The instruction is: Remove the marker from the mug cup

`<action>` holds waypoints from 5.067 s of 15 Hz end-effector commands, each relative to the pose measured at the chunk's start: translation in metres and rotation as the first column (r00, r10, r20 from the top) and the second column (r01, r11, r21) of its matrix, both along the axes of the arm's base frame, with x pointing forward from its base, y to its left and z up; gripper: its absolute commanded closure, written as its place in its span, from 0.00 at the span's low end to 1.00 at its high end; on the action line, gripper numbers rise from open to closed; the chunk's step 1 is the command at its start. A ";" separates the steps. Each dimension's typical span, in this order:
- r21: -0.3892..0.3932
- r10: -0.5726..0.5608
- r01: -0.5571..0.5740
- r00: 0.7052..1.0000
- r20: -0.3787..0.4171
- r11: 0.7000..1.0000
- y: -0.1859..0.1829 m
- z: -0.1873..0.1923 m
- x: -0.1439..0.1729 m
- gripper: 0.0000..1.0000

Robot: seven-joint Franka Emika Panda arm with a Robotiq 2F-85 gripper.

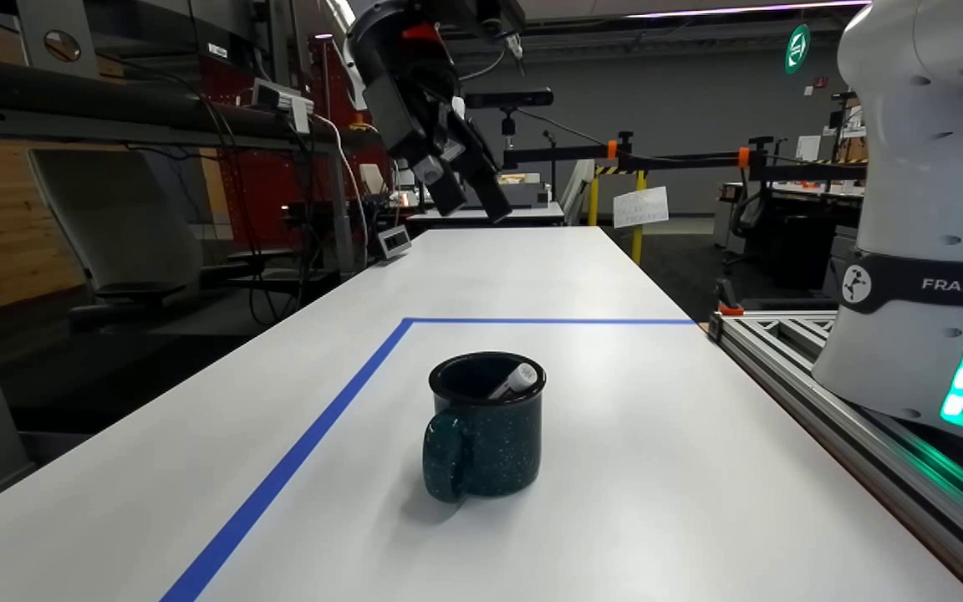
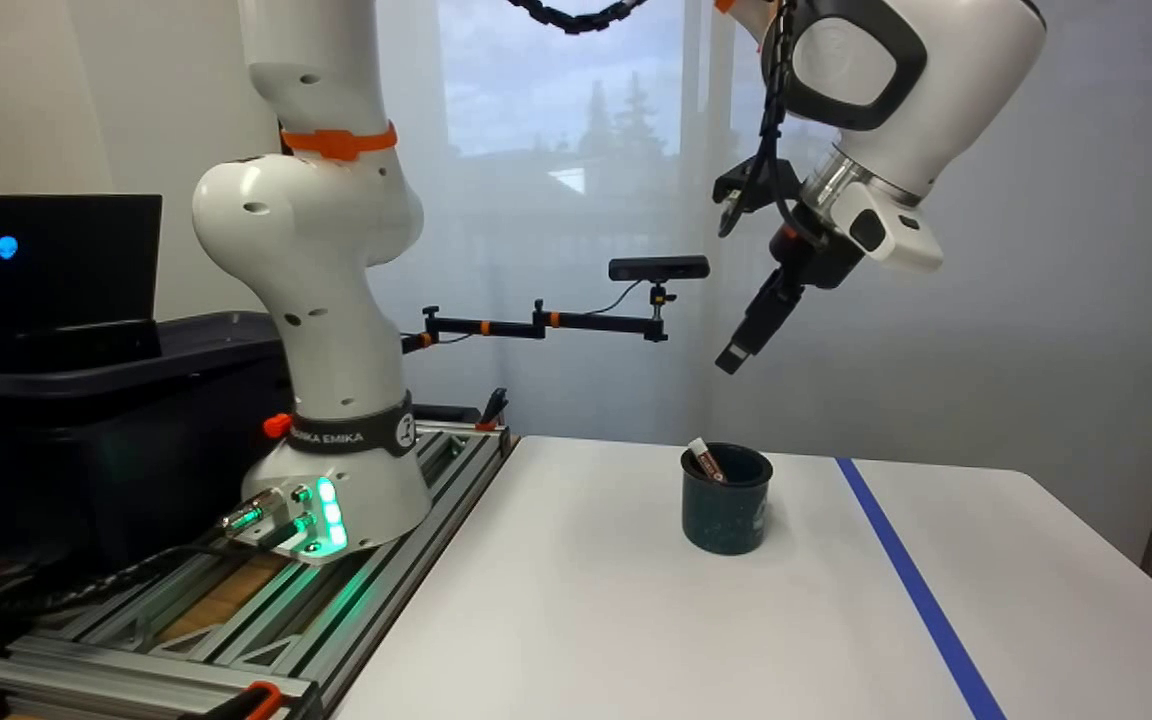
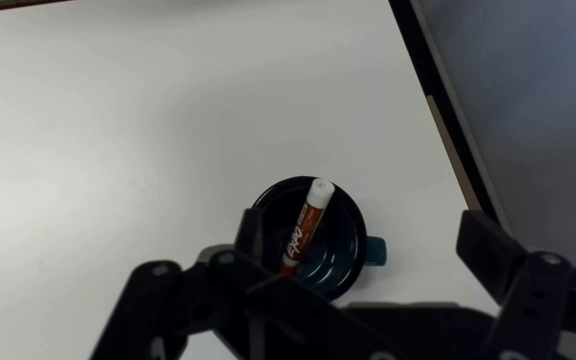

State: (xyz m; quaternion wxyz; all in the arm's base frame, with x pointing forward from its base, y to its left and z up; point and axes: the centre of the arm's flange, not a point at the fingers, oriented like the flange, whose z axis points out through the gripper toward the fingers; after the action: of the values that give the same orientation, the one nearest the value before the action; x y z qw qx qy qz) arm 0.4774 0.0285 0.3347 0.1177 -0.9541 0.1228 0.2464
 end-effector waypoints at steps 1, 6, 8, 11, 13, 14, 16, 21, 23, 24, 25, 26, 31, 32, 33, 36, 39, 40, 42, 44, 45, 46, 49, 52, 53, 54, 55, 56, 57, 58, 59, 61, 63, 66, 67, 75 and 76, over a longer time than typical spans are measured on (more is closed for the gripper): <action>-0.011 -0.011 0.011 1.000 -0.010 1.000 -0.004 -0.016 -0.001 0.00; -0.019 -0.020 0.019 0.999 -0.039 1.000 -0.005 -0.045 0.000 0.00; -0.020 -0.025 0.025 0.999 -0.043 0.999 -0.004 -0.057 0.000 0.18; -0.023 -0.036 0.034 0.998 -0.050 0.999 -0.002 -0.072 0.002 0.34; -0.022 -0.045 0.044 0.997 -0.056 0.999 0.000 -0.082 0.004 0.54; -0.020 -0.048 0.047 0.997 -0.059 0.999 0.001 -0.086 0.004 0.56; -0.015 -0.060 0.059 0.997 -0.057 0.998 0.004 -0.093 0.005 0.59; -0.001 -0.107 0.107 0.993 -0.057 0.994 0.014 -0.110 0.008 0.55; 0.002 -0.127 0.127 0.990 -0.056 0.992 0.018 -0.115 0.009 0.61; 0.004 -0.134 0.134 0.989 -0.060 0.991 0.019 -0.118 0.009 0.64; 0.000 -0.141 0.141 0.988 -0.060 0.990 0.021 -0.120 0.009 0.64; 0.000 -0.144 0.145 0.987 -0.064 0.989 0.022 -0.122 0.008 0.65; -0.014 -0.152 0.151 0.985 -0.087 0.988 0.018 -0.124 0.006 0.67; -0.013 -0.147 0.147 0.985 -0.091 0.989 0.015 -0.123 0.006 0.65; -0.014 -0.150 0.149 0.985 -0.090 0.989 0.014 -0.123 0.006 0.65; -0.015 -0.153 0.152 0.984 -0.096 0.988 0.010 -0.124 0.005 0.70; -0.014 -0.152 0.151 0.982 -0.112 0.988 0.012 -0.129 0.004 0.66; -0.014 -0.150 0.150 0.982 -0.115 0.989 0.012 -0.132 0.004 0.66; -0.019 -0.149 0.148 0.981 -0.124 0.989 0.014 -0.136 0.004 0.67; -0.023 -0.145 0.143 0.980 -0.135 0.989 0.016 -0.142 0.002 0.70; -0.026 -0.146 0.144 0.979 -0.140 0.989 0.016 -0.145 0.002 0.71; -0.027 -0.144 0.141 0.979 -0.148 0.990 0.017 -0.148 0.001 0.75; -0.024 -0.137 0.135 0.978 -0.156 0.991 0.018 -0.150 0.002 0.97; 0.002 -0.106 0.107 0.984 -0.143 0.994 0.016 -0.117 -0.008 0.95; 0.031 -0.084 0.089 0.985 -0.148 0.996 0.016 -0.104 -0.013 0.95; 0.055 -0.058 0.067 0.987 -0.151 0.996 0.015 -0.092 -0.019 0.95; 0.071 -0.041 0.052 0.988 -0.150 0.996 0.014 -0.079 -0.025 0.95; 0.092 -0.022 0.036 0.990 -0.142 0.995 0.013 -0.070 -0.029 0.95; 0.094 -0.021 0.034 0.991 -0.129 0.995 0.010 -0.058 -0.036 0.95; 0.071 -0.033 0.040 0.994 -0.105 0.997 0.008 -0.049 -0.044 0.95; 0.041 -0.054 0.057 0.997 -0.064 0.998 0.007 -0.040 -0.052 0.95; -0.058 -0.109 0.109 0.994 -0.001 0.992 -0.003 -0.038 -0.063 0.95; -0.130 -0.153 0.157 0.987 0.046 0.979 -0.016 -0.043 -0.071 0.95; -0.242 -0.214 0.234 0.971 0.108 0.942 -0.032 -0.055 -0.087 0.95; -0.274 -0.241 0.266 0.963 0.123 0.924 -0.037 -0.059 -0.092 0.95; -0.371 -0.367 0.451 0.888 0.275 0.812 -0.064 -0.134 -0.115 0.95; -0.359 -0.371 0.466 0.877 0.304 0.808 -0.065 -0.144 -0.115 0.95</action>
State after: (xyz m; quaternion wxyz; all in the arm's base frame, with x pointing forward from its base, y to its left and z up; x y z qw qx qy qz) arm 0.3692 -0.0322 0.2204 -0.0230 -0.9299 0.3497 0.1114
